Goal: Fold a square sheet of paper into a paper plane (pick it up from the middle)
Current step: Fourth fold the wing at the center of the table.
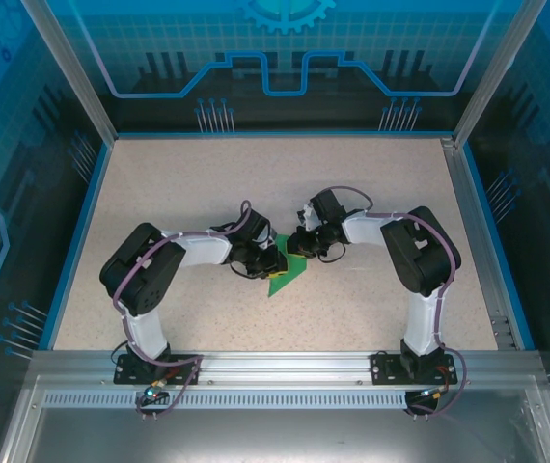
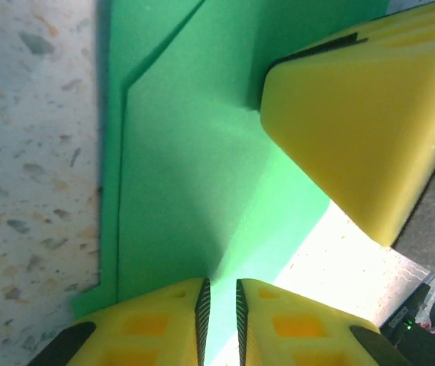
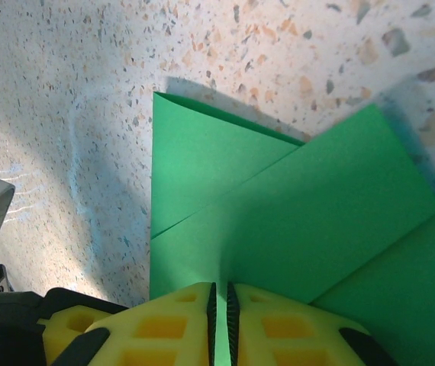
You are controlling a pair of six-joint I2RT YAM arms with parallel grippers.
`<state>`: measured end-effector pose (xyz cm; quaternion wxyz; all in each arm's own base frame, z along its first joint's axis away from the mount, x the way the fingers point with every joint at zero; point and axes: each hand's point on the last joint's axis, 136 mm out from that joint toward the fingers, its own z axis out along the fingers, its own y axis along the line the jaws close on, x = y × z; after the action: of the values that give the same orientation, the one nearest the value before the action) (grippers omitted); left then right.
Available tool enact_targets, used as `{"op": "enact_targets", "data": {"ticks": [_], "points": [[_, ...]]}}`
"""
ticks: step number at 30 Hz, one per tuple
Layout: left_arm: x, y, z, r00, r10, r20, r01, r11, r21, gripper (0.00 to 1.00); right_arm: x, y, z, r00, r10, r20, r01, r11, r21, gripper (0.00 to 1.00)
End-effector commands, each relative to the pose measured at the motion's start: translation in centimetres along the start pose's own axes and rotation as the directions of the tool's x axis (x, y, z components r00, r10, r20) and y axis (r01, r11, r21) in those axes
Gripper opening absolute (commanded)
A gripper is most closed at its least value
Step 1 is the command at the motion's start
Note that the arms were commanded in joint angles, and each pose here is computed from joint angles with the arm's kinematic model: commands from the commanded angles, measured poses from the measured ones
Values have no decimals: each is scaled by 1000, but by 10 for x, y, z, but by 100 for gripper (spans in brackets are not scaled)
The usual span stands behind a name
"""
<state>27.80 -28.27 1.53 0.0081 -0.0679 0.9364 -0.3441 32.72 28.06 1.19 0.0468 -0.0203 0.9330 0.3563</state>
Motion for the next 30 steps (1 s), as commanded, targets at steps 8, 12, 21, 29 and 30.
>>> {"op": "enact_targets", "data": {"ticks": [8, 12, 21, 29, 30], "points": [[44, 31, -16, 996, -14, -84, 10, 999, -54, 23, 21, -38, 14, 997, 64, -44, -58, 990, 127, 16], [39, 6, -30, 999, 18, -51, -17, 1000, 8, 25, 23, -39, 14, 997, 65, -47, -58, 990, 127, 16], [51, -15, -29, 993, 46, -109, -36, 995, 89, 27, 23, -39, 17, 996, 68, -52, -61, 990, 124, 16], [73, 31, -8, 983, -15, -182, 10, 1000, -28, 26, 24, -39, 16, 996, 65, -55, -58, 990, 129, 16], [76, 37, -7, 982, -22, -187, 15, 999, -41, 26, 24, -39, 16, 996, 64, -56, -56, 990, 130, 17]]}}
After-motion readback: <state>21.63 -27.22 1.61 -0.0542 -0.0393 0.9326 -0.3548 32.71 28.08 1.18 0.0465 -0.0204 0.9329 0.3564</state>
